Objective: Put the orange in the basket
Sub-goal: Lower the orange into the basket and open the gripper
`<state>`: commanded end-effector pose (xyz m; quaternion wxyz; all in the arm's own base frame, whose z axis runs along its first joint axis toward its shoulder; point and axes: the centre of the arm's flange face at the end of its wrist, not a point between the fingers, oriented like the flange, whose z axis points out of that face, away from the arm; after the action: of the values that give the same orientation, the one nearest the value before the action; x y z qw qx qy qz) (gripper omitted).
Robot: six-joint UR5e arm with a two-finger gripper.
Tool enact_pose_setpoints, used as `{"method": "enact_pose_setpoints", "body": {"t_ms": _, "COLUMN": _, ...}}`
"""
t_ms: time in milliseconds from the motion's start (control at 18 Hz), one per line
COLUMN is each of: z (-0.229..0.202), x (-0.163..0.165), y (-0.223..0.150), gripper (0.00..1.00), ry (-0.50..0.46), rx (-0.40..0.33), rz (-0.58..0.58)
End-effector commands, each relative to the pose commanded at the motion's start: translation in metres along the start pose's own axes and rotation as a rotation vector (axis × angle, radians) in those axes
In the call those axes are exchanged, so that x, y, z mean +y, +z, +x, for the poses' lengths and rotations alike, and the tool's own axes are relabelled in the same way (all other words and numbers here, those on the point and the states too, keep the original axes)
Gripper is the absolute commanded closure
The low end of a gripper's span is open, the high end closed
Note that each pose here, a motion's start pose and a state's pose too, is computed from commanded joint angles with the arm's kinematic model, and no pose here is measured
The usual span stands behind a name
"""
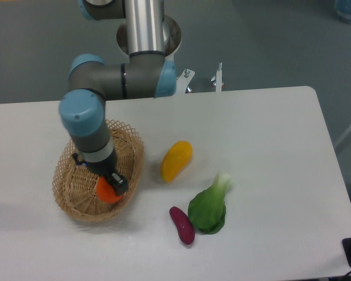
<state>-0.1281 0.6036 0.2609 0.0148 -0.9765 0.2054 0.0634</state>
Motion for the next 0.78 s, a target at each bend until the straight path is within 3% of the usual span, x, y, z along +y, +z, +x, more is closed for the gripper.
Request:
{"method": "enact_pose_setpoints", "body": {"t_ms": 278, "z": 0.007, "x": -0.006, "y": 0.008, "gripper": 0.27, "ry": 0.007, "rx": -0.009, "rz": -0.021}}
{"method": "enact_pose_setpoints", "body": {"t_ms": 333, "z": 0.008, "x": -0.008, "y": 0.008, "gripper": 0.18, "ry": 0.012, "rx": -0.019, "rz": -0.021}}
{"method": "enact_pose_setpoints", "body": {"t_ms": 389, "z": 0.009, "x": -0.009, "y": 0.008, "gripper": 0.0, "ry": 0.01, "rx": -0.024, "rz": -0.016}}
{"method": "enact_pose_setpoints", "body": {"t_ms": 611, "z": 0.006, "x": -0.011, "y": -0.001, "gripper": 0.0, "ry": -0.047, "rx": -0.053, "rz": 0.038}}
{"method": "enact_pose_setpoints", "body": {"t_ms": 778, "z": -0.023, "x": 0.004, "y": -0.009, "gripper": 0.0, "ry": -0.126, "rx": -0.087, "rz": 0.058}}
